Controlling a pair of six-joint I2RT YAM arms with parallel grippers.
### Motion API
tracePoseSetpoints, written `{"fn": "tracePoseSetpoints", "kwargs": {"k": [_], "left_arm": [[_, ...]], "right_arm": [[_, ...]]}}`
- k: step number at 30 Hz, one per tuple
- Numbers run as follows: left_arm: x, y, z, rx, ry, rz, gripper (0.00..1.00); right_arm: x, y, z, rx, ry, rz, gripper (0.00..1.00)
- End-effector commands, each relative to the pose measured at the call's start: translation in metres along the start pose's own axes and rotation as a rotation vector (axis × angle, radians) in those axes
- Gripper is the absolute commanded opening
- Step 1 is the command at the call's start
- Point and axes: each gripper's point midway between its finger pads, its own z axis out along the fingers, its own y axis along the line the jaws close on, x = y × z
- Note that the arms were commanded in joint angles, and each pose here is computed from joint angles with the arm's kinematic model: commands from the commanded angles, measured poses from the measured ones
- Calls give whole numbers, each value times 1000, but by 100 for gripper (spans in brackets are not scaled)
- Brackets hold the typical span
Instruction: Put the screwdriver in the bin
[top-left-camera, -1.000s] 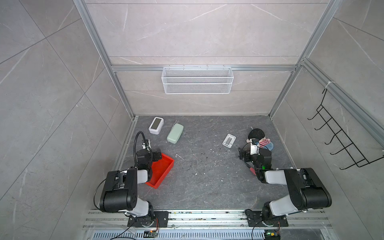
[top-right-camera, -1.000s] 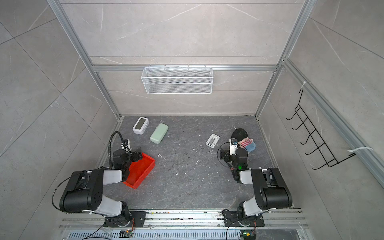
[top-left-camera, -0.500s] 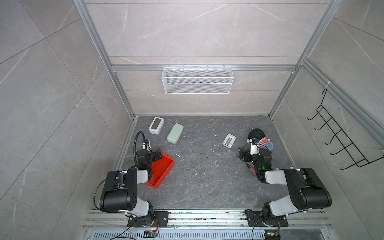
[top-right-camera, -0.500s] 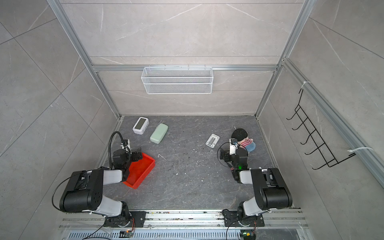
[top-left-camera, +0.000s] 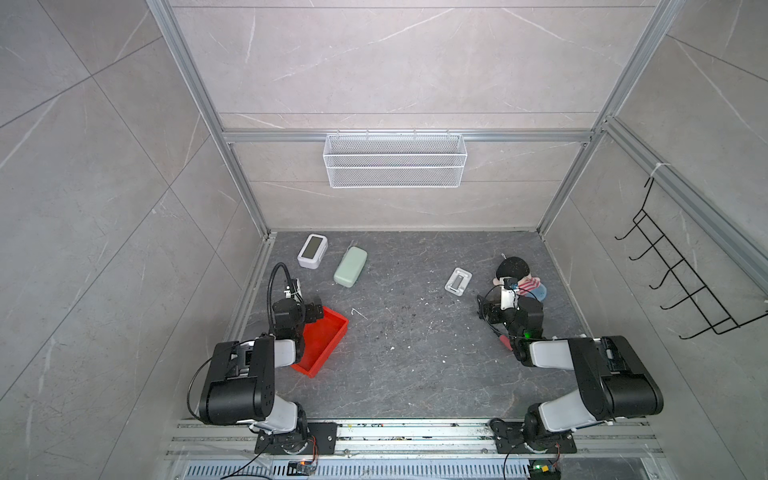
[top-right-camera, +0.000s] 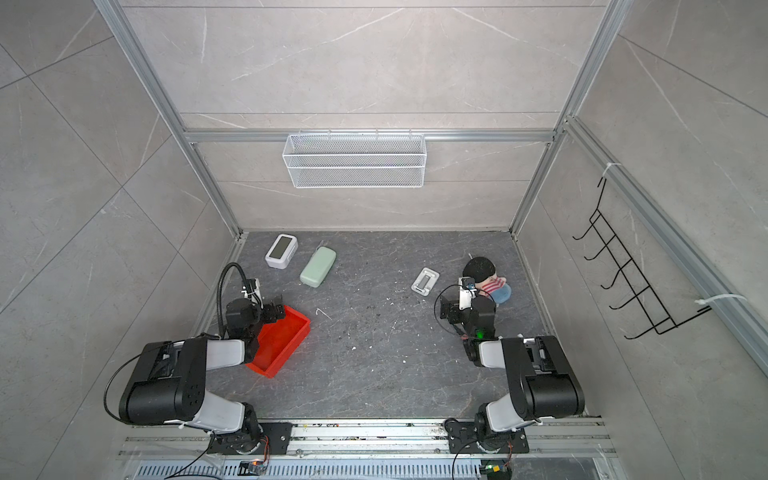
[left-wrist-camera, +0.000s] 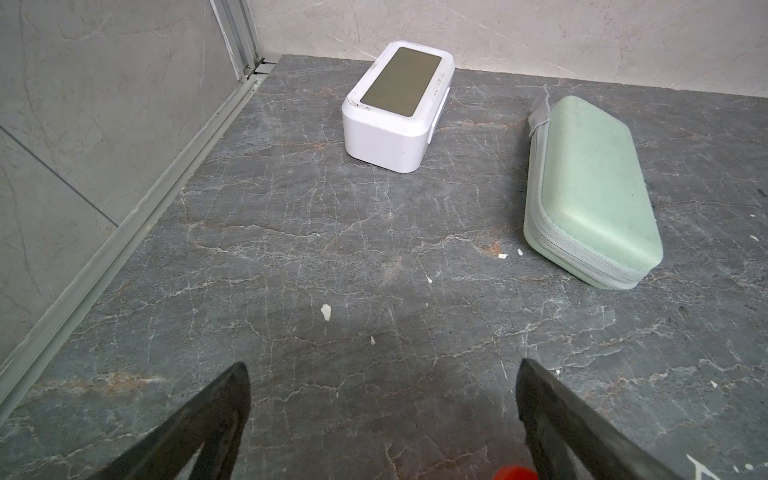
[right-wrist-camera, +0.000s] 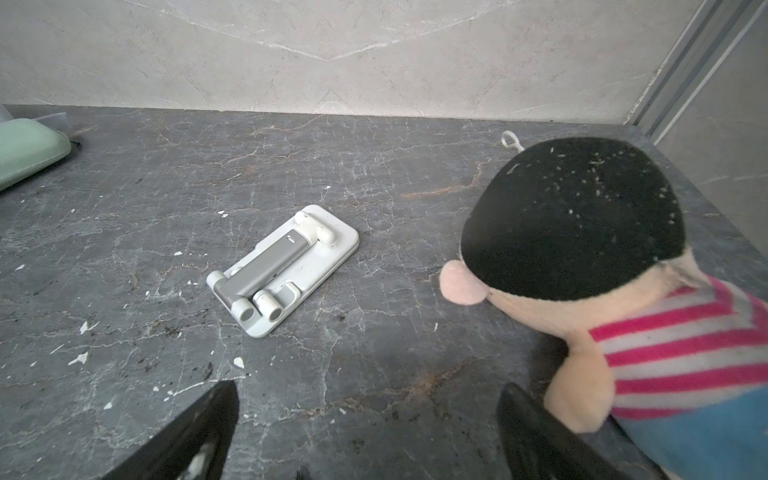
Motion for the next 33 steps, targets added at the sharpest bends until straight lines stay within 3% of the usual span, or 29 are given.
{"fn": "tracePoseSetpoints", "kwargs": {"k": [1, 14, 19, 24, 33], "left_arm": [[-8, -1, -2, 2, -29, 5, 100], [-49, -15, -34, 79, -42, 54, 100], [-67, -36, -55, 188, -61, 85, 100], [-81, -71, -74, 347, -64, 129, 100], [-82, -186, -114, 728, -58, 391, 100]], "right_arm": [[-5, 1, 1, 0, -10, -1, 99], [-43, 16, -28, -73, 9, -65, 99], [-65, 23, -49, -106, 26, -135, 99], [-82, 21, -72, -92, 76, -204, 99], [-82, 17, -101, -88, 269, -310, 99]]}}
